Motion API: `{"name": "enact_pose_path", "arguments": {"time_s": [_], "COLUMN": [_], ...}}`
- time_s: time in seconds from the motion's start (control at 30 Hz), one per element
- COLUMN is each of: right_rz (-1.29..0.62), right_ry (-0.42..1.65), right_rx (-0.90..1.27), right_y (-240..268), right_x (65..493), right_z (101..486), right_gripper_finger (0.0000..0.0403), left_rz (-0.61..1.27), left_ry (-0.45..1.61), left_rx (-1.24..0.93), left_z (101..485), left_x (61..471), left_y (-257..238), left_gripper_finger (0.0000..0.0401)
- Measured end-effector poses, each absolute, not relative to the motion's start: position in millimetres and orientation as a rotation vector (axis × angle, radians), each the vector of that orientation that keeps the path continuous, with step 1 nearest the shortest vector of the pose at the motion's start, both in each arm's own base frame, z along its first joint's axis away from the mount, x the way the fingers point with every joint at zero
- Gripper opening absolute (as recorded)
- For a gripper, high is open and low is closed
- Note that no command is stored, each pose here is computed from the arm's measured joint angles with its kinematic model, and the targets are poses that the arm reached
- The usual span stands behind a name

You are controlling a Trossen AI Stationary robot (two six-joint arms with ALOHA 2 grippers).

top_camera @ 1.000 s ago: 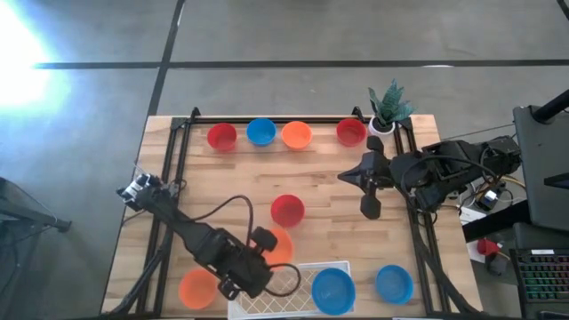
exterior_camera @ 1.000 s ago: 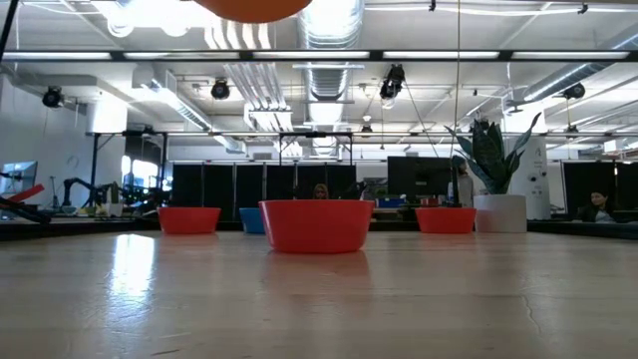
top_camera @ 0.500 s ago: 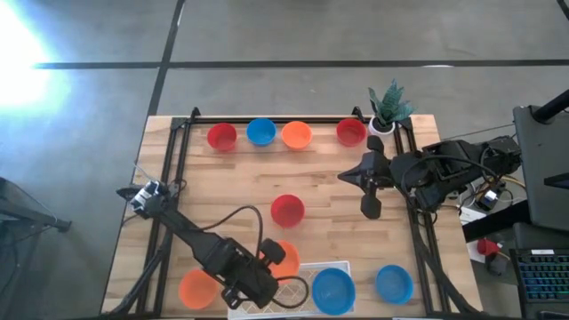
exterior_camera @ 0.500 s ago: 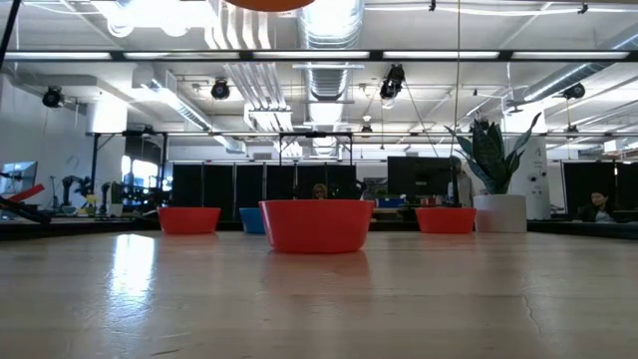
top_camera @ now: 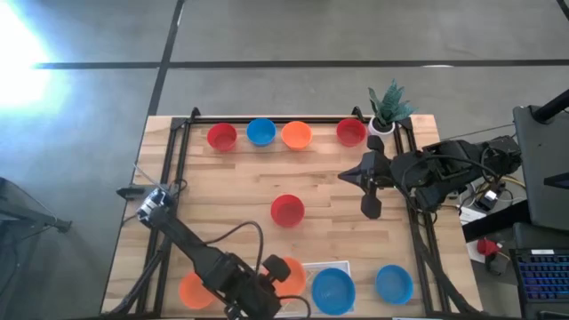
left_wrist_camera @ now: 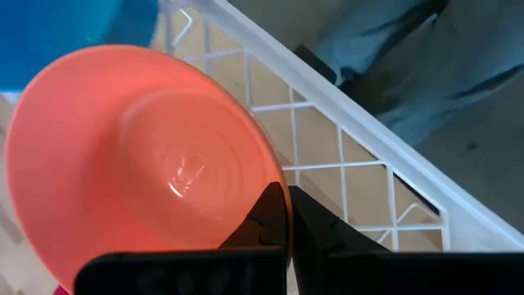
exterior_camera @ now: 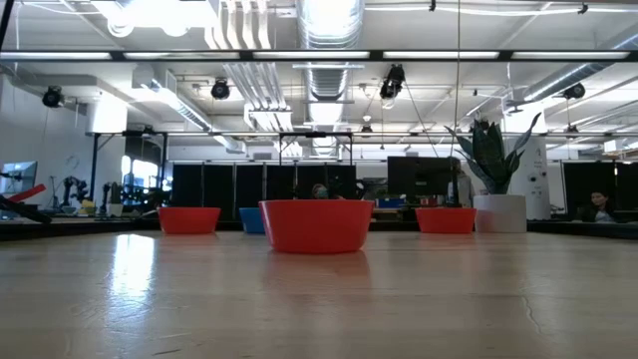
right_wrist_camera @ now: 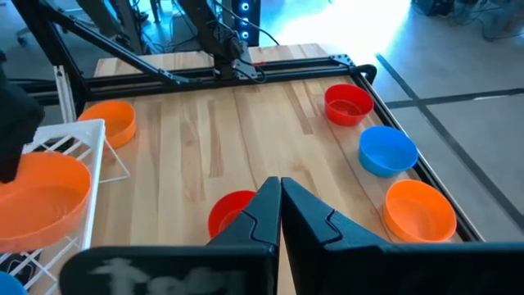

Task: Pick & Place Mini bowls
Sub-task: Put the middle orange bowl on the shelf

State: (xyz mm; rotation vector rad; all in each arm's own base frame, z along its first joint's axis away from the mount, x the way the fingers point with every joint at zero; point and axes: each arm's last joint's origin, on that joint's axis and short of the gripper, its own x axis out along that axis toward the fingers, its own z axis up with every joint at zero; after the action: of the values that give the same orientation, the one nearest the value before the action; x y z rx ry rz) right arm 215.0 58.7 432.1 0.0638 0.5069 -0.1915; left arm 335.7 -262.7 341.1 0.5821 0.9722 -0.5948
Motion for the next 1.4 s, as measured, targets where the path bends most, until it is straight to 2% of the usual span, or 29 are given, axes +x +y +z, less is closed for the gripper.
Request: {"name": "enact_pose_path", "arguments": {"time_s": [1.13,1.4], "right_rz": [-0.189,-0.189], "right_ry": [0.474,0.474], "right_rx": [0.081,0.081], "right_y": [55,55], "right_x": [205,205], "right_z": [439,439], "right_gripper_finger": [0.0008,0.0008], "left_rz": [-0.636,-0.628], "left_ry": [0.883,0.88], "left_rx": [0.505,0.504], "left_z": [342,343], "left_x": [342,342], "left_y": [-273,-273], "left_gripper_finger": [0.0009,0.0035]}}
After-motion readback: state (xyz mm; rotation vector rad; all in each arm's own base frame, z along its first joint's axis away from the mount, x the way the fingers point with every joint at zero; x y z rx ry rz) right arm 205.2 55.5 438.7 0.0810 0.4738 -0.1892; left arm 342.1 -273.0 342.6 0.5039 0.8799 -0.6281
